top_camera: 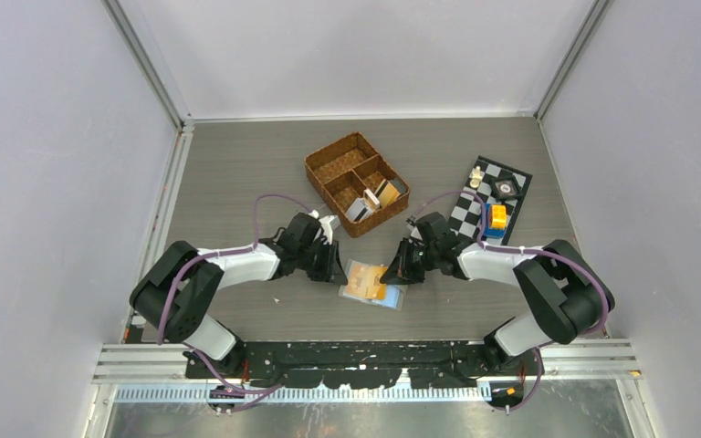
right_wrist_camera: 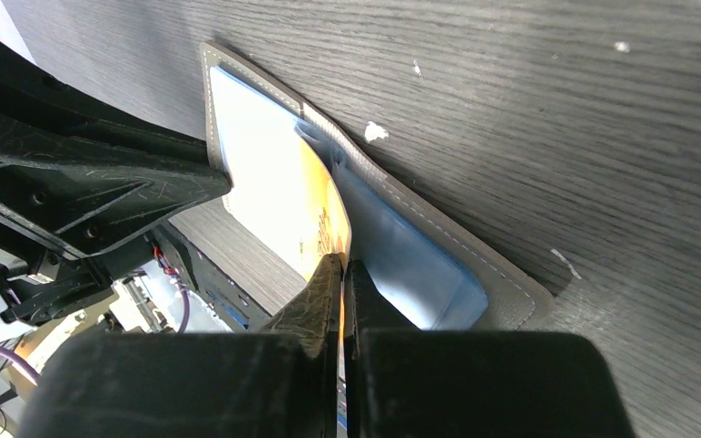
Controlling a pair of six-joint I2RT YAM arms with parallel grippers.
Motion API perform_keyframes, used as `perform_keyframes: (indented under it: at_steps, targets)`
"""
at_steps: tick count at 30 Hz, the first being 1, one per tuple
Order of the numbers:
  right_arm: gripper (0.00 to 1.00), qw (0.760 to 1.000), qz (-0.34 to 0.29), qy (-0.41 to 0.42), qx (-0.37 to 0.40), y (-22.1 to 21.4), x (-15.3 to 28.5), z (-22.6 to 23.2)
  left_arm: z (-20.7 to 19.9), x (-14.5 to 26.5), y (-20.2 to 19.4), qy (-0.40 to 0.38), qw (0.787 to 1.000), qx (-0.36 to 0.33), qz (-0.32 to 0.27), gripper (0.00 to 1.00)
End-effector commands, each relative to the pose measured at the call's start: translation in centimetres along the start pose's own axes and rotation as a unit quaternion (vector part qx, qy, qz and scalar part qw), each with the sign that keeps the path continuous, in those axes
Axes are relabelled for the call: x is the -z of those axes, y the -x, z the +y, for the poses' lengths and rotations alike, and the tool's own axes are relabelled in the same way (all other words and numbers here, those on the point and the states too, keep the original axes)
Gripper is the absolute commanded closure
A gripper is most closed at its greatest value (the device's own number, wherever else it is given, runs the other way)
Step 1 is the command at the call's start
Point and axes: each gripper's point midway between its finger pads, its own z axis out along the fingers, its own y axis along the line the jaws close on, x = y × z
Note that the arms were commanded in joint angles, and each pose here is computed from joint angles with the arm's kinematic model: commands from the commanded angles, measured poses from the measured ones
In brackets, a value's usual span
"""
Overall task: Put the credit cards into the card holder
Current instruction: Insert the credit card into the card holder.
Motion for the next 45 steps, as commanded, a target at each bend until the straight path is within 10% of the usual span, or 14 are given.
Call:
perform_keyframes:
  at_steps: [1,24,34,45]
  targets:
    - [0.99,0.997,-0.026,-0.068,-0.009,0.4,-0.5,-3.4,0.3,-0.2,0.0,0.012,1.0,-0.004,0.007,0.85]
    - [0.98,0.994,-0.086,-0.044,-0.047,0.5,-3.3,-1.4,-0.8,0.2,-0.2,-0.019,1.0,0.01,-0.001,0.86]
    - [0.58,0.992,-0.1,-0.074,-0.023,0.3,-0.2,-0.8,-1.2,0.8,-0.1,-0.023,1.0,0.014,-0.011,0.81]
    - [0.44,0.989,-0.101,-0.109,0.009,-0.7,1.2,0.2,-2.7,1.0,1.0,-0.056,0.998,0.016,-0.032,0.77]
